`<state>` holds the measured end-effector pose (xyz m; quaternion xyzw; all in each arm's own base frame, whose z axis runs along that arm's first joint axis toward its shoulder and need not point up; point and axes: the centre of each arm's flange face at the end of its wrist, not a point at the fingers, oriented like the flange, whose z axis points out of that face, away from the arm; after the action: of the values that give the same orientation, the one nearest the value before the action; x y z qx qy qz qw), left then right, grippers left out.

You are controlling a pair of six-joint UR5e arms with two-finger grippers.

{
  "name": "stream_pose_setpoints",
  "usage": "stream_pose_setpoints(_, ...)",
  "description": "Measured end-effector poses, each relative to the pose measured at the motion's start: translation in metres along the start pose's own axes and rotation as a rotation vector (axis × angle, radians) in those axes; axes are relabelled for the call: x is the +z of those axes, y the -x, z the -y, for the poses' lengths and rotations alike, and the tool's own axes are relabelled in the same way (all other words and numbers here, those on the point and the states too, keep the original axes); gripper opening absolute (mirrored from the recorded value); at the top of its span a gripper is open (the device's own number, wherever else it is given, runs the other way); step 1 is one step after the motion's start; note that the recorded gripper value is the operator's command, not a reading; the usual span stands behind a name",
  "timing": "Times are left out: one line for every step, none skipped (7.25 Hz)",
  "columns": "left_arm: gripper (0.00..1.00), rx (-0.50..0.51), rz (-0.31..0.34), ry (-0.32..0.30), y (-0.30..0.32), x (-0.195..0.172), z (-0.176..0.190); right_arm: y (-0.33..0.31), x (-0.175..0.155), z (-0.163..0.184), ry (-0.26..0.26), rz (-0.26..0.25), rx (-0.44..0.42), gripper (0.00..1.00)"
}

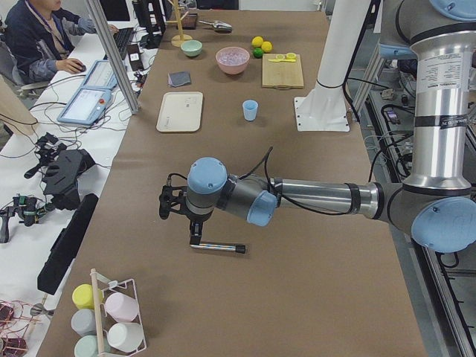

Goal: Mash ice and strawberries in cup

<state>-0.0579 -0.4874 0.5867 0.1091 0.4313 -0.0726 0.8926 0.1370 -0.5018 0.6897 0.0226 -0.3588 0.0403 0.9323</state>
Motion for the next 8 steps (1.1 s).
stream_pose_setpoints(0.98, 0.000, -0.001, 0.000, 0.000, 0.000, 0.000, 0.001, -0.003, 0.003, -0.033, -0.015, -0.013, 1.00)
stream_pose_setpoints(0.98, 0.001, -0.002, 0.000, -0.001, -0.001, -0.001, 0.003, -0.006, 0.004, -0.044, -0.039, -0.022, 1.00)
stream_pose_setpoints(0.98, 0.001, -0.003, 0.000, -0.001, -0.001, -0.002, 0.004, -0.005, 0.001, -0.040, -0.059, -0.024, 1.00)
stream_pose_setpoints(0.98, 0.000, -0.003, 0.001, 0.000, -0.001, -0.003, 0.004, -0.002, -0.002, -0.027, -0.067, -0.020, 1.00)
stream_pose_setpoints(0.98, -0.001, -0.003, 0.002, 0.001, 0.000, -0.003, 0.008, 0.000, -0.003, -0.004, -0.070, -0.012, 1.00)
stream_pose_setpoints(0.98, -0.002, -0.002, 0.004, 0.002, 0.001, -0.004, 0.015, -0.003, -0.002, 0.022, -0.067, 0.003, 1.00)
stream_pose_setpoints(0.98, -0.003, -0.002, 0.004, 0.002, 0.001, -0.004, 0.021, -0.007, -0.002, 0.041, -0.060, 0.016, 1.00)
stream_pose_setpoints(0.98, -0.003, -0.002, 0.005, 0.002, 0.001, -0.003, 0.025, -0.010, -0.002, 0.050, -0.056, 0.023, 1.00)
